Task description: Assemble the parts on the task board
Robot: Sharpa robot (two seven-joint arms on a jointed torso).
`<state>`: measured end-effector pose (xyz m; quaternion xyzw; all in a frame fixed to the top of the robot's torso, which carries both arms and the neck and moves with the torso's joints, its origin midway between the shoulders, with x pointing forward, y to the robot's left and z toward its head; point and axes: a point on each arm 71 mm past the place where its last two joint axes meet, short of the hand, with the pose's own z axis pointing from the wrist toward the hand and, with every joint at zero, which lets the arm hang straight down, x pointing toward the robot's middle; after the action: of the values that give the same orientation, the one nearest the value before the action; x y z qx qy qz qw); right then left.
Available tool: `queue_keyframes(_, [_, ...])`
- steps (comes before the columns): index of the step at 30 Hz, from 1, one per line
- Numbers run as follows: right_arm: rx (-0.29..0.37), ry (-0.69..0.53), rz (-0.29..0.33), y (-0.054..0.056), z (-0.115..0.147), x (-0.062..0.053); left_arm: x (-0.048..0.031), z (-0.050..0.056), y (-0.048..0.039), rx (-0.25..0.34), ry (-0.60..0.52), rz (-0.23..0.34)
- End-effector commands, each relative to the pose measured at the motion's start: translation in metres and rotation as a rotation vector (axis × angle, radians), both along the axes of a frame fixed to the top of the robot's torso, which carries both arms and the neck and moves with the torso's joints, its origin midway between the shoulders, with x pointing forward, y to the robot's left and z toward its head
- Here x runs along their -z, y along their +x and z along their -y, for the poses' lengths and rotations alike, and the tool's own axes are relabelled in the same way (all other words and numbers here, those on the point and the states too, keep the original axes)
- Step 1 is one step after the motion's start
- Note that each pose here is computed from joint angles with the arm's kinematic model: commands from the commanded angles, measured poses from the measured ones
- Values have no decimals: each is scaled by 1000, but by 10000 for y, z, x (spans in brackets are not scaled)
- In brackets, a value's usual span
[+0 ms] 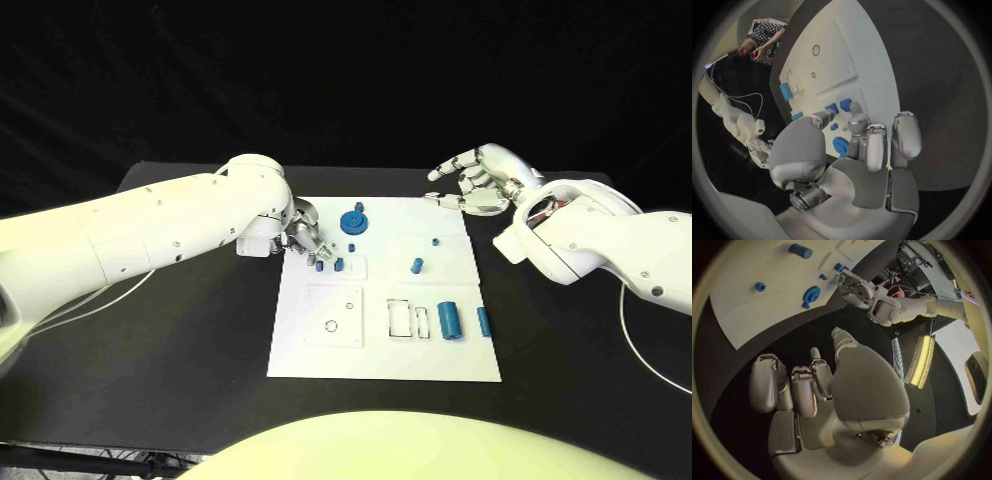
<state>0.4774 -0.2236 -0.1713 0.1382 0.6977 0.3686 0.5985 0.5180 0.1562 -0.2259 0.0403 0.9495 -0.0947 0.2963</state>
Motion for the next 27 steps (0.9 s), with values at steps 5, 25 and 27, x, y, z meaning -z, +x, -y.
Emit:
queue_keyframes(5, [-13,-6,10,-6,-10,-4,35,-46,-8,-26,-14,20])
queue_keyframes(25, [-8,-8,10,1,10,-1,-343,-267,-70,-198,-293,133])
queue_keyframes(27, [-8,-8,9,2,12,0,-370,-288,-92,-215,-322,143])
